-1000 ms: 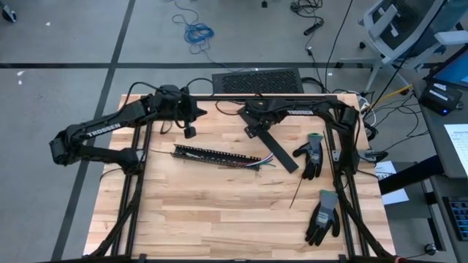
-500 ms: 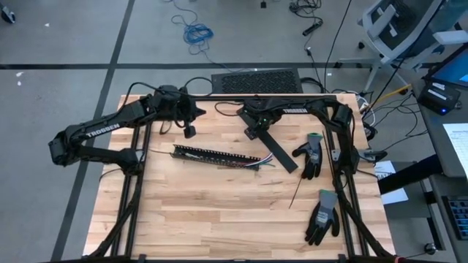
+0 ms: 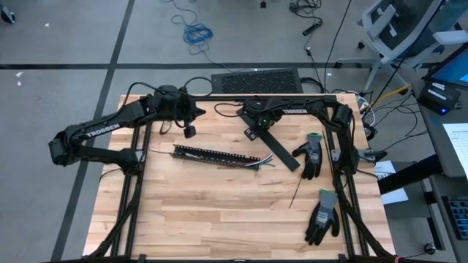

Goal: Ziptie cables
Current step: Close the black cable duct cover

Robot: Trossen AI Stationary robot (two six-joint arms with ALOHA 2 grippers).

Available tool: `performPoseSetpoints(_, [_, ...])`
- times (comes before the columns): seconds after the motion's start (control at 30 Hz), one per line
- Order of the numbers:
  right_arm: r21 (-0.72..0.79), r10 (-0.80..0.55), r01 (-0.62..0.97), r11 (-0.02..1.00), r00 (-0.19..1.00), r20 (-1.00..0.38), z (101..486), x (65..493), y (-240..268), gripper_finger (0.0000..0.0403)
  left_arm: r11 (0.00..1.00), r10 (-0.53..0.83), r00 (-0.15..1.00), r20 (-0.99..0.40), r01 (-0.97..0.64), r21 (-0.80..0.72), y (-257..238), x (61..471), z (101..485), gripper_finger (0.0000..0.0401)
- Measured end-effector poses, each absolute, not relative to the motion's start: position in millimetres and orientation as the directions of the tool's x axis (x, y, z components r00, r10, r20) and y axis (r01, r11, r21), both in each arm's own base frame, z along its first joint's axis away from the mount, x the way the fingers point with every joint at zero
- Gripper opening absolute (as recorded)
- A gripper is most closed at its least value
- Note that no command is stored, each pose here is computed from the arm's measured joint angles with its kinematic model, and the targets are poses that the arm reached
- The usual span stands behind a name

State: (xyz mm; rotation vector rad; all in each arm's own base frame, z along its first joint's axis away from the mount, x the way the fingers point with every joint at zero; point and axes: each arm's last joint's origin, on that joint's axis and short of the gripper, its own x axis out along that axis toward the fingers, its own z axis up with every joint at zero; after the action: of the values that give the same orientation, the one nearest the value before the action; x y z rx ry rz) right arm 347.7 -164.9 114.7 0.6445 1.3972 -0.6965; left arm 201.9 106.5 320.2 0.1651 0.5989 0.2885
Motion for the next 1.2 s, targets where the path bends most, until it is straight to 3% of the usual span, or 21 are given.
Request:
performPoseSetpoints(0.47, [-0.012, -0.067, 0.772, 0.635, 0.040, -0.997, 125, 352, -165, 0.0194, 0.946, 0.318, 0.784, -0.533, -0.222, 0.238, 107, 202, 320, 0.0000])
performPoseSetpoints(0.87, [0.047, -0.061, 0.770, 0.636, 0.111, -0.992, 164, 360, -164, 0.0194, 0.946, 0.318, 0.783, -0.534, -0.221, 0.238, 107, 202, 320, 0.0000])
performPoseSetpoints(1.2, [0.008, -0.094, 0.734, 0.679, 0.098, -0.991, 191, 367, -165, 0.0195, 0.947, 0.315, 0.780, -0.541, -0.218, 0.236, 106, 201, 319, 0.0000])
